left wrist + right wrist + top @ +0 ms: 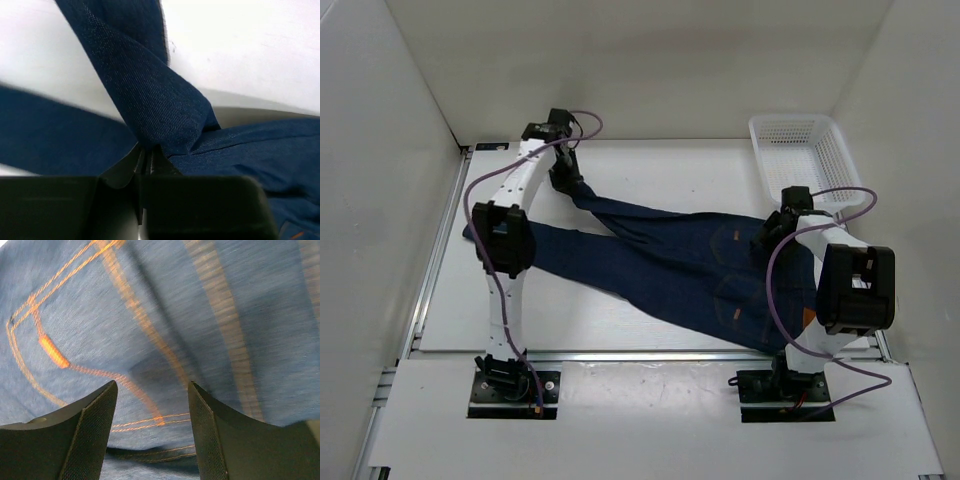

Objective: Fold and stack the trousers
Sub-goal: Flatten the trousers out

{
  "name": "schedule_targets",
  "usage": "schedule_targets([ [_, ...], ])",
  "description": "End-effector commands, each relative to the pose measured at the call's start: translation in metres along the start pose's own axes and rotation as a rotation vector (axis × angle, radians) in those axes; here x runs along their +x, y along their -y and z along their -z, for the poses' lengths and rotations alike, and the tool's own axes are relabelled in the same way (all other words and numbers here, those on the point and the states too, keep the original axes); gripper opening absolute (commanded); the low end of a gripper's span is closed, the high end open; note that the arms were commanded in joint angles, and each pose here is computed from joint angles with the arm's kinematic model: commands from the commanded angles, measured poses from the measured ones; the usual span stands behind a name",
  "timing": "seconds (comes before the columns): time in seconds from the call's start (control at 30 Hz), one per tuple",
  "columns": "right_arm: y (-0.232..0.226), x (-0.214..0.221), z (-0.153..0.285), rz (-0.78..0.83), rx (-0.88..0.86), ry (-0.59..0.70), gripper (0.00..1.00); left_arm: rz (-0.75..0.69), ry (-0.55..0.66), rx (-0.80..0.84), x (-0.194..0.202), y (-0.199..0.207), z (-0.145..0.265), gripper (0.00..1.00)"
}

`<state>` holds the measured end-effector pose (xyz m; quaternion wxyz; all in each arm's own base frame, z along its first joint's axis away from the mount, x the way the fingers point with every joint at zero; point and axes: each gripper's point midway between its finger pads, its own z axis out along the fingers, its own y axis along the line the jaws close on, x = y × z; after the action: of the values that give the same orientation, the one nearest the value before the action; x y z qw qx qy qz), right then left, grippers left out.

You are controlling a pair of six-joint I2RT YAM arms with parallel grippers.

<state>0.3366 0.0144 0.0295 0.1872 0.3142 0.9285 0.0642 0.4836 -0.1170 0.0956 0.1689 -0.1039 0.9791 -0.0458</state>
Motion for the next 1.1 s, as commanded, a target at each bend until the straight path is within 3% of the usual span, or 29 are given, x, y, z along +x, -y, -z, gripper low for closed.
schedule_targets([
  [0.0,0.004,-0.006,0.009,0.001,0.01,0.048,0.63,-0.075,0.17,-0.031,-0.016,-0.005,0.103,0.13],
  [0.03,0.006,-0.003,0.004,0.001,0.02,0.033,0.62,-0.086,0.145,-0.042,-0.016,-0.005,0.092,0.47],
  [0.1,0.01,-0.002,-0.005,-0.018,0.041,0.01,0.59,-0.102,0.181,-0.024,-0.034,0.008,0.096,0.73],
  [0.13,0.01,0.003,-0.007,-0.034,0.043,-0.013,0.55,-0.123,0.135,-0.024,-0.035,0.012,0.066,0.94],
  [0.17,0.014,0.008,-0.009,-0.034,0.051,-0.024,0.52,-0.112,0.15,-0.017,-0.041,0.016,0.063,1.0],
  [0.27,0.012,0.009,-0.004,-0.048,0.036,-0.019,0.46,-0.019,0.151,0.017,-0.055,0.005,0.05,1.0],
  [0.3,0.015,0.013,-0.005,-0.048,0.043,-0.028,0.46,-0.001,0.139,0.022,-0.053,0.002,0.05,0.97],
  [0.33,0.017,0.012,-0.002,-0.048,0.053,-0.019,0.41,0.001,0.203,0.049,-0.062,0.005,0.072,0.9],
  [0.37,0.021,0.01,0.002,-0.047,0.073,-0.002,0.39,0.015,0.24,0.016,-0.067,-0.006,0.079,0.73],
  [0.4,0.023,0.007,0.007,-0.047,0.081,0.018,0.38,0.016,0.213,-0.022,-0.054,-0.016,0.07,0.33],
  [0.47,0.025,-0.001,0.017,-0.047,0.092,0.063,0.38,0.064,0.314,-0.066,-0.066,-0.039,0.1,0.1],
  [0.53,0.028,-0.017,0.037,-0.052,0.108,0.16,0.38,0.092,0.279,-0.108,-0.054,-0.064,0.092,0.12],
  [0.57,0.034,-0.018,0.042,-0.062,0.117,0.174,0.43,0.118,0.27,-0.12,-0.052,-0.074,0.091,0.2],
  [0.63,0.043,-0.031,0.054,-0.087,0.11,0.219,0.55,0.164,0.216,-0.106,-0.048,-0.096,0.078,0.41],
  [0.67,0.046,-0.039,0.057,-0.106,0.111,0.234,0.67,0.176,0.179,-0.106,-0.043,-0.102,0.065,0.51],
  [0.7,0.054,-0.049,0.058,-0.127,0.119,0.24,0.71,0.184,0.159,-0.086,-0.041,-0.102,0.059,0.76],
  [0.77,0.068,-0.059,0.05,-0.175,0.14,0.208,0.75,0.182,0.106,-0.085,-0.035,-0.106,0.037,0.96],
  [0.8,0.067,-0.067,0.051,-0.185,0.131,0.213,0.75,0.182,0.117,-0.081,-0.042,-0.105,0.036,1.0],
  [1.07,0.091,-0.078,0.013,-0.273,0.214,0.134,0.75,0.2,0.023,-0.06,-0.034,-0.1,-0.013,0.97],
])
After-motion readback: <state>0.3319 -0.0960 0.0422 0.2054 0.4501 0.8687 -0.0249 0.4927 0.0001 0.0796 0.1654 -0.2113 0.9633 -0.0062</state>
